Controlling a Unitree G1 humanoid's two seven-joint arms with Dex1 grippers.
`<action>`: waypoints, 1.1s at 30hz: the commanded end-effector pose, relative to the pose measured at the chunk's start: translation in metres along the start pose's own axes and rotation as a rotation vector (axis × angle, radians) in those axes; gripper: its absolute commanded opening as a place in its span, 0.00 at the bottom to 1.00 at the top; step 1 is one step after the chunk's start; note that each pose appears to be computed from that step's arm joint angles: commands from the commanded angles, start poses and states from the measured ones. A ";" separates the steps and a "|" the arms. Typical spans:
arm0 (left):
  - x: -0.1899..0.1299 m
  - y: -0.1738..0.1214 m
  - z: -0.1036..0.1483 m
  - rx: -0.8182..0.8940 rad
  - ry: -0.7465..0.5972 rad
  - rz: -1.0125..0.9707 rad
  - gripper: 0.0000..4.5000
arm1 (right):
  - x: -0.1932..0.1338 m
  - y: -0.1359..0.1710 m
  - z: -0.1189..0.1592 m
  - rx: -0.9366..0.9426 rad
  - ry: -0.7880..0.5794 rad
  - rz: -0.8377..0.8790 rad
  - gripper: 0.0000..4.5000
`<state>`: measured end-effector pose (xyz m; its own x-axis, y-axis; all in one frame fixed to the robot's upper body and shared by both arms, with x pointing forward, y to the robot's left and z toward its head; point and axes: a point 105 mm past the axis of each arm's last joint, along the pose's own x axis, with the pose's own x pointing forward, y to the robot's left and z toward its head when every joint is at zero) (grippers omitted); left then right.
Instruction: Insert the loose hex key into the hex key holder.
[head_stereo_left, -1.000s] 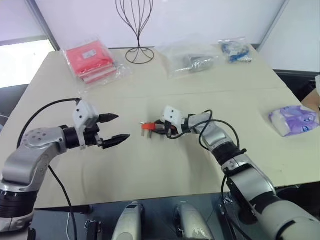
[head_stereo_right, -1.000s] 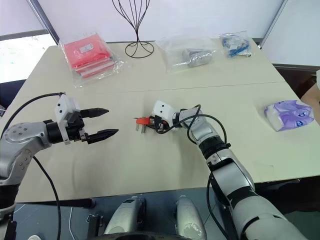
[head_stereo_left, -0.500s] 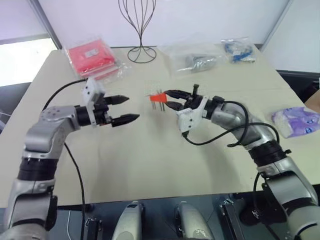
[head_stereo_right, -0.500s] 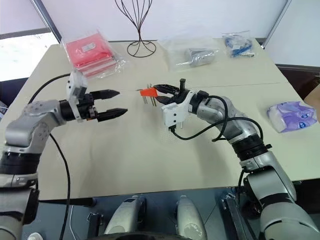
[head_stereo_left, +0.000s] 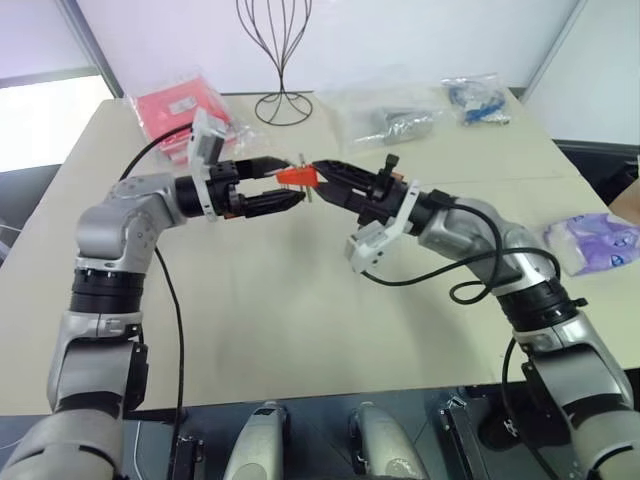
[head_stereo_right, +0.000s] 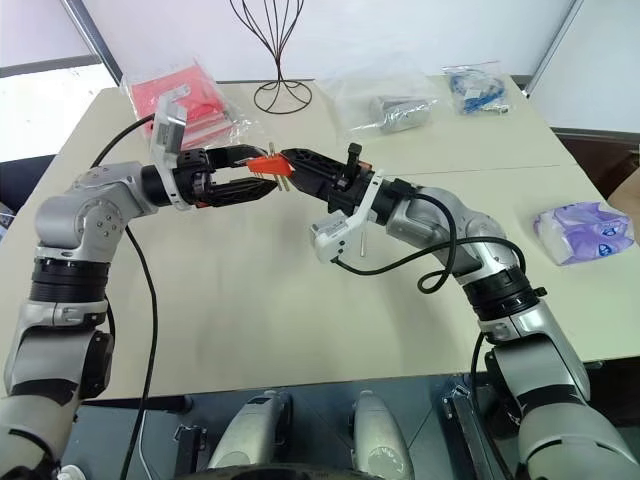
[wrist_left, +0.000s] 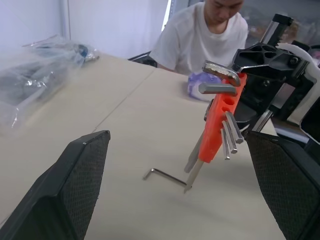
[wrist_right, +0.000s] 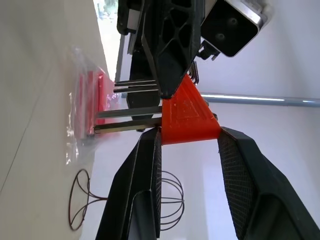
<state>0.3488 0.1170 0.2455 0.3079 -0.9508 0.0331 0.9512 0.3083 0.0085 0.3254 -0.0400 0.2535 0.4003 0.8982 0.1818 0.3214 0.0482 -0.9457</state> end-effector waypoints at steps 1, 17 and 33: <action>-0.002 -0.006 0.021 0.035 -0.054 -0.021 1.00 | 0.002 -0.020 0.000 -0.024 -0.009 -0.068 0.24; -0.002 -0.009 0.032 0.021 -0.121 -0.033 1.00 | 0.001 -0.018 -0.001 0.016 -0.021 -0.048 0.24; 0.002 -0.011 0.027 -0.004 -0.124 -0.051 0.22 | 0.001 -0.022 -0.005 0.024 -0.004 -0.047 0.24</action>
<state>0.3406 0.1112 0.2606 0.2558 -0.9575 0.1333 0.9667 0.2538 -0.0321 0.3304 -0.0435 0.2547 0.4203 0.8915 0.1690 0.2651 0.0574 -0.9625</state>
